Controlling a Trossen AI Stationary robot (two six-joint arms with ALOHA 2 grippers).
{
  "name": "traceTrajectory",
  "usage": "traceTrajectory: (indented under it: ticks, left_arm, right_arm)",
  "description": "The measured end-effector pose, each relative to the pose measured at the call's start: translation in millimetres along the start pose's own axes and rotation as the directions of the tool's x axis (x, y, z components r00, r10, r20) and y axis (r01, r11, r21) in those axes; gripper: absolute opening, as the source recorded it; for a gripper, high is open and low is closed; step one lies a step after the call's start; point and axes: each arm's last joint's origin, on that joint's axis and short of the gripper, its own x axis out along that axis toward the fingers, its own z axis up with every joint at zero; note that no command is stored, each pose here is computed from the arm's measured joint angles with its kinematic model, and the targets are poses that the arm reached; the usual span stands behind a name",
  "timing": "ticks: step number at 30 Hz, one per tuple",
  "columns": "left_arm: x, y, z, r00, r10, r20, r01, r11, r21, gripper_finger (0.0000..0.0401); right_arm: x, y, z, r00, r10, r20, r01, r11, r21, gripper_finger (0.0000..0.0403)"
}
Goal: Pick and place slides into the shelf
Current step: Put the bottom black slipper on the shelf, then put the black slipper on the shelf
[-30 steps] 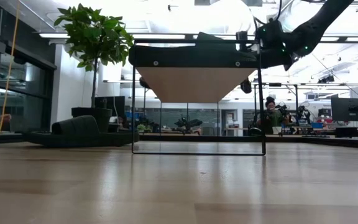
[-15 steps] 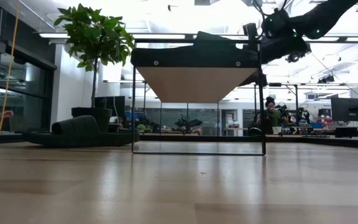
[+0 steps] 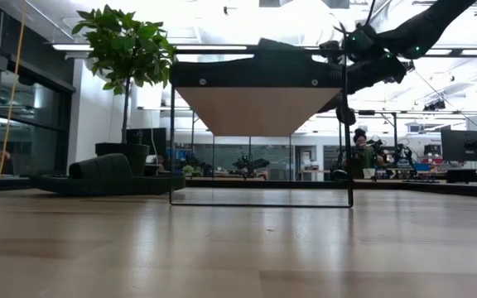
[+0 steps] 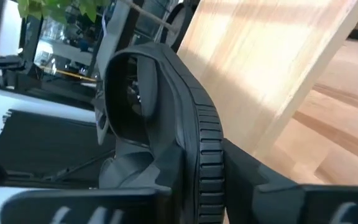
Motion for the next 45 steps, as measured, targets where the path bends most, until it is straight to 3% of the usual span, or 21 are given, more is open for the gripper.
traceTrajectory:
  ticks: [14,20,30,35,41,45]
  left_arm:
    - [0,1,-1,1.000,0.006,-0.005,-0.006,1.000,0.027,0.0161]
    - [0,0,-2,1.000,-0.010,-0.012,0.011,0.999,0.033,0.0161]
    - [0,0,-2,0.999,-0.030,-0.022,0.031,0.999,0.041,0.0161]
    - [-1,11,-5,1.000,-0.021,-0.015,0.021,1.000,0.003,0.0161]
    - [9,36,-11,0.997,-0.028,-0.066,0.021,0.995,-0.101,0.0161]
    - [20,48,-15,0.992,-0.042,-0.122,0.025,0.990,-0.138,0.0161]
  right_arm:
    - [0,-1,-1,1.000,-0.001,-0.013,0.000,0.998,-0.069,0.0187]
    - [-7,-4,7,0.999,-0.004,0.044,0.008,0.995,-0.104,0.0228]
    - [-19,-13,15,0.995,-0.031,0.097,0.042,0.993,-0.113,0.0239]
    - [-20,-12,16,0.994,-0.027,0.104,0.041,0.991,-0.126,0.0239]
    - [-34,-4,23,0.977,-0.033,0.209,0.080,0.972,-0.222,0.0239]
    - [-41,10,24,0.966,0.017,0.259,0.068,0.946,-0.318,0.0239]
